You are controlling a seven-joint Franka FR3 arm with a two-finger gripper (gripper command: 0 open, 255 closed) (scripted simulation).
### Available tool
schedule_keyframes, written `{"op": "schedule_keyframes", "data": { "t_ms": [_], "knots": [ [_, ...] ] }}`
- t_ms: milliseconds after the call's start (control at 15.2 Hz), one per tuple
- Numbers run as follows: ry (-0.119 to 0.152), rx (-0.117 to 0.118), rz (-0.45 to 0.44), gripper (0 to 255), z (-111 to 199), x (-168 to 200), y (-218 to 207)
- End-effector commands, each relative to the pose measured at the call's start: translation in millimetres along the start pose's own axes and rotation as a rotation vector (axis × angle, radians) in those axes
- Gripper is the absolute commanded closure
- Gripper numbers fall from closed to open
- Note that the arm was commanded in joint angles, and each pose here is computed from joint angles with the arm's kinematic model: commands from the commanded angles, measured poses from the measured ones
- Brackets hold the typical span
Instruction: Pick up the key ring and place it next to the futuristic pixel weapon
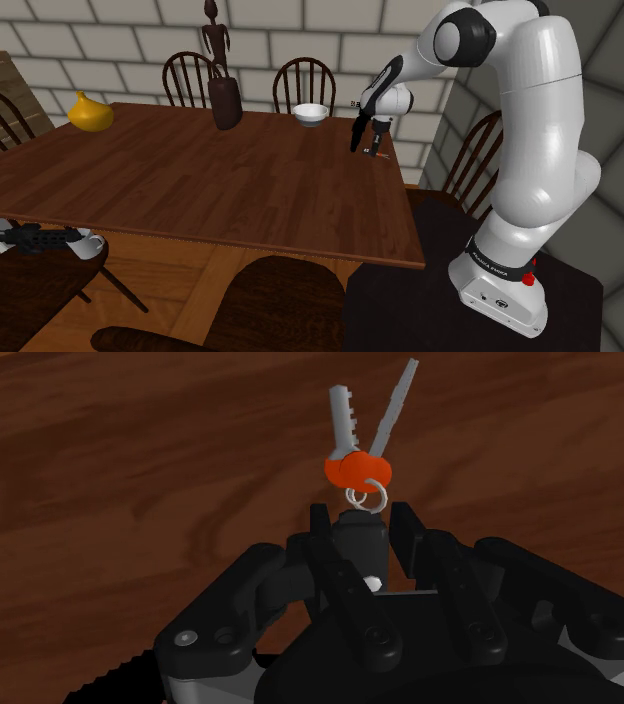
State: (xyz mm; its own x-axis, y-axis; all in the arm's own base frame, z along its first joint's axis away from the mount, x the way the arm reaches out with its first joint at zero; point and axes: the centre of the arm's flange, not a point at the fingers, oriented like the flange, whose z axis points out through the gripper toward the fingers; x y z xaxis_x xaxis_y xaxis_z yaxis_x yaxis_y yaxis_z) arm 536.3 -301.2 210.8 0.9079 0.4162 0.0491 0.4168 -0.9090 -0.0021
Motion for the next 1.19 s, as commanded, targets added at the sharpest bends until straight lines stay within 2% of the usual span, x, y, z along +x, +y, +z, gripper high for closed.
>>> {"op": "schedule_keyframes", "data": {
  "t_ms": [0,330,594,1122],
  "knots": [
    [0.0,0.0,0.0,0,0,0,0],
    [0.0,0.0,0.0,0,0,0,0],
    [0.0,0.0,0.0,0,-50,0,0],
    [0.0,0.0,0.0,0,-50,0,0]
  ]
}}
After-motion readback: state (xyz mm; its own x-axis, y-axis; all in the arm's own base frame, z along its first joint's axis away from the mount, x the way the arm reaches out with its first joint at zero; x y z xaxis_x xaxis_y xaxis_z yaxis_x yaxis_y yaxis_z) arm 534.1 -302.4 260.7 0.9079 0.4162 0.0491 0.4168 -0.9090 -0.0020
